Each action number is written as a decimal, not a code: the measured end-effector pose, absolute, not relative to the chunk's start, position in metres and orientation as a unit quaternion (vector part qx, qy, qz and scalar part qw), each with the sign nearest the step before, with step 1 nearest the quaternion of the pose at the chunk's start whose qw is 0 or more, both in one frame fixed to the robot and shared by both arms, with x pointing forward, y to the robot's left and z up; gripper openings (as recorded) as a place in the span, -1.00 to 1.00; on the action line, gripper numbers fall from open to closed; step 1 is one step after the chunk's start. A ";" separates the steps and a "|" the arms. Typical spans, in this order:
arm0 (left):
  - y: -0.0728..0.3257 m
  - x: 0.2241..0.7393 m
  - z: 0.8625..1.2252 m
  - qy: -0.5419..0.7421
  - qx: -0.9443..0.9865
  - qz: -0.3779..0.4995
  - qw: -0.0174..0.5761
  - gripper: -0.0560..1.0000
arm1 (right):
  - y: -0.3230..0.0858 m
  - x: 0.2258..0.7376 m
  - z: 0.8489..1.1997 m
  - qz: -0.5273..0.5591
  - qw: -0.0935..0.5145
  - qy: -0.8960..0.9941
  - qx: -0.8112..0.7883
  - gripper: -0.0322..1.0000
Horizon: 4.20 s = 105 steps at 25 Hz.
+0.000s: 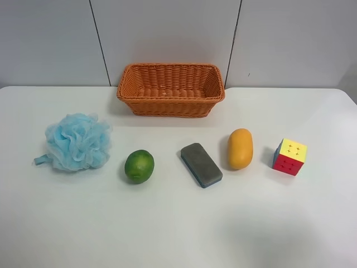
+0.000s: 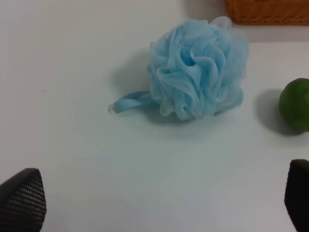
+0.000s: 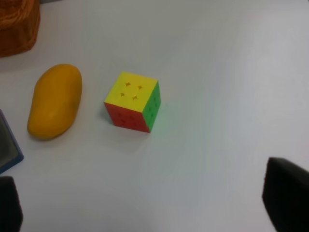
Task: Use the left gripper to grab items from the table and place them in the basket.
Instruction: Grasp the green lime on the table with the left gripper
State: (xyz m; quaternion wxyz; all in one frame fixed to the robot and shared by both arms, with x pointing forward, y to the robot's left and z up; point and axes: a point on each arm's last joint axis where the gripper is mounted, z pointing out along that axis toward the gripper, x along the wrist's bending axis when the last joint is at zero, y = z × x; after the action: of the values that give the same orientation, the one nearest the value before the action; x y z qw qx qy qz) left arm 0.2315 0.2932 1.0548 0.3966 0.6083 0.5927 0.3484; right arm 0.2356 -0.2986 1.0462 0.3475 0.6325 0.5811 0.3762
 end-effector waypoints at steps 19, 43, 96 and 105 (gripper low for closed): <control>0.295 0.233 1.068 0.593 0.608 0.357 0.389 0.99 | -0.299 0.236 1.046 0.376 0.348 0.581 0.633 0.98; 0.241 0.452 1.134 0.622 0.737 0.169 0.205 0.99 | -0.299 0.236 1.046 0.376 0.348 0.581 0.633 0.98; 0.082 0.542 0.902 0.701 0.705 -0.040 0.097 0.99 | -0.299 0.236 1.046 0.376 0.348 0.581 0.633 0.98; 0.081 0.544 0.899 0.688 0.718 -0.032 0.102 0.29 | -0.299 0.236 1.046 0.376 0.348 0.581 0.633 0.98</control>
State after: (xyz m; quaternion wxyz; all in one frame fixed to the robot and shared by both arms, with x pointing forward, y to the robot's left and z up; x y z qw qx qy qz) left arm 0.5442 0.0814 0.8986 0.1021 0.7176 0.6882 -0.0317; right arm 0.2356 -0.2986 1.0462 0.3475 0.6325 0.5811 0.3762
